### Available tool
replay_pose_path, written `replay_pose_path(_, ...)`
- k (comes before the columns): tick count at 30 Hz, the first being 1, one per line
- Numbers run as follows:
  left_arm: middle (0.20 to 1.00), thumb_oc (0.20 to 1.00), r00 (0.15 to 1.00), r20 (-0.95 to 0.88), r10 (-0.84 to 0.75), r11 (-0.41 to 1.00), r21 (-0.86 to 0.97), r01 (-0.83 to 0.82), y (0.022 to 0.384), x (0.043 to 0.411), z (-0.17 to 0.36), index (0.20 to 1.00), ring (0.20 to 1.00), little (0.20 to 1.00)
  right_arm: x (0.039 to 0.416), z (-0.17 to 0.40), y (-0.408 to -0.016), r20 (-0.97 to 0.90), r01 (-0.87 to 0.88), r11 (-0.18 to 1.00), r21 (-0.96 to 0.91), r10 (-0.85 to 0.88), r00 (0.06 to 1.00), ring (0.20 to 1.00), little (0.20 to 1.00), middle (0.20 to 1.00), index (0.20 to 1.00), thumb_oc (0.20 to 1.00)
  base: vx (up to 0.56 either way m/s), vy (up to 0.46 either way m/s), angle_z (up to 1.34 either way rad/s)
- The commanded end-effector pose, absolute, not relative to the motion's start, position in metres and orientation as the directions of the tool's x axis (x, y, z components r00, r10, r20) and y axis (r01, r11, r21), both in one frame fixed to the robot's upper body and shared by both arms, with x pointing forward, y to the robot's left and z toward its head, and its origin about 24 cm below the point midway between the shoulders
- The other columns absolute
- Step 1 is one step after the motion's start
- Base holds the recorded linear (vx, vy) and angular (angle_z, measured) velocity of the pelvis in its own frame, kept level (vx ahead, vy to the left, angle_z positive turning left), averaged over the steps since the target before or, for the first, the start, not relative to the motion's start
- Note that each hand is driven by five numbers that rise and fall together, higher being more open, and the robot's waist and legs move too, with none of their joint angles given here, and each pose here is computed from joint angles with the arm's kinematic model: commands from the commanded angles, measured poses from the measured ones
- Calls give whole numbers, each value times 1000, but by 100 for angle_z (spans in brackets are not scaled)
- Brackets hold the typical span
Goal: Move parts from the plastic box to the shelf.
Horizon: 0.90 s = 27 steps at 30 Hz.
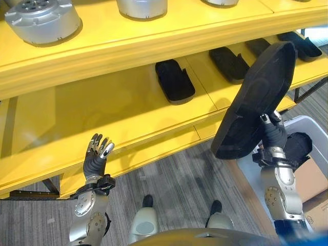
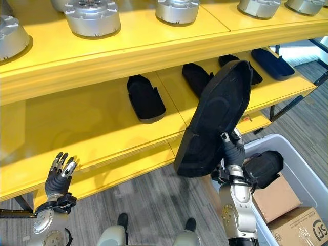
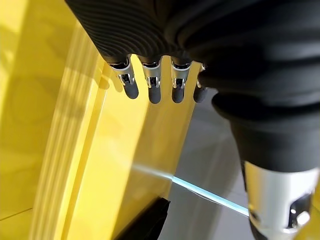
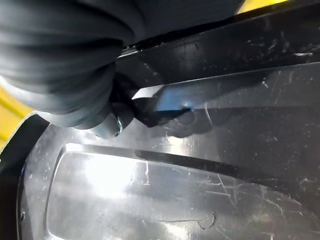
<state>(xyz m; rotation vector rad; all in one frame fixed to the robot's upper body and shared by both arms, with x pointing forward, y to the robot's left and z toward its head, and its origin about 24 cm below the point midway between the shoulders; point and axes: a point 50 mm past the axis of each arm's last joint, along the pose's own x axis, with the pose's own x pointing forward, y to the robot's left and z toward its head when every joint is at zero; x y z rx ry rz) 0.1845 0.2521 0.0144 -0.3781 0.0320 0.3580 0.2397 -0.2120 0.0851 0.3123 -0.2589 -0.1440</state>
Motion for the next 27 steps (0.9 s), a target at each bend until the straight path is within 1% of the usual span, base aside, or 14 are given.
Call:
replay_pose_path(1, 1000, 1000, 935, 78, 345, 899, -315, -305, 257, 185, 50, 1000, 1000, 1000, 241, 131, -209, 445, 8, 961, 278, -136, 885, 200, 200, 200, 200, 200, 8, 235, 15)
replay_pose_path(3, 1000, 1000, 930, 90, 357, 900, -298, -317, 260, 186, 52, 1000, 1000, 1000, 248, 131, -195, 443, -48, 955, 293, -92, 892, 200, 200, 200, 200, 200, 18, 346, 10)
replay_pose_path(6, 1000, 1000, 935, 104, 339, 907, -299, -296, 258, 191, 54, 1000, 1000, 1000, 250, 130, -194, 442, -60, 955, 292, -79, 894, 200, 200, 200, 200, 200, 68, 156, -40)
replay_pose_path(8, 1000, 1000, 941, 101, 323, 912, -299, -281, 256, 192, 54, 1000, 1000, 1000, 249, 129, -196, 435, -60, 952, 299, -80, 897, 200, 200, 200, 200, 200, 98, 22, 36)
replay_pose_path(11, 1000, 1000, 945, 97, 311, 909, -321, -266, 250, 195, 51, 1000, 1000, 1000, 245, 126, -196, 424, -80, 953, 291, -54, 904, 200, 200, 200, 200, 200, 64, -140, 67)
replay_pose_path(14, 1000, 1000, 947, 71, 312, 895, -356, -268, 246, 191, 46, 1000, 1000, 1000, 242, 123, -202, 409, -56, 956, 288, -70, 910, 200, 200, 200, 200, 200, 95, -242, 29)
replay_pose_path(21, 1000, 1000, 946, 33, 322, 875, -393, -284, 244, 185, 39, 1000, 1000, 1000, 237, 129, -210, 439, -48, 963, 266, -76, 895, 200, 200, 200, 200, 200, 12, -203, 23)
replay_pose_path(27, 1000, 1000, 951, 46, 306, 877, -402, -263, 240, 192, 41, 1000, 1000, 1000, 237, 136, -215, 466, -45, 968, 248, -79, 881, 200, 200, 200, 200, 200, -71, -71, 43)
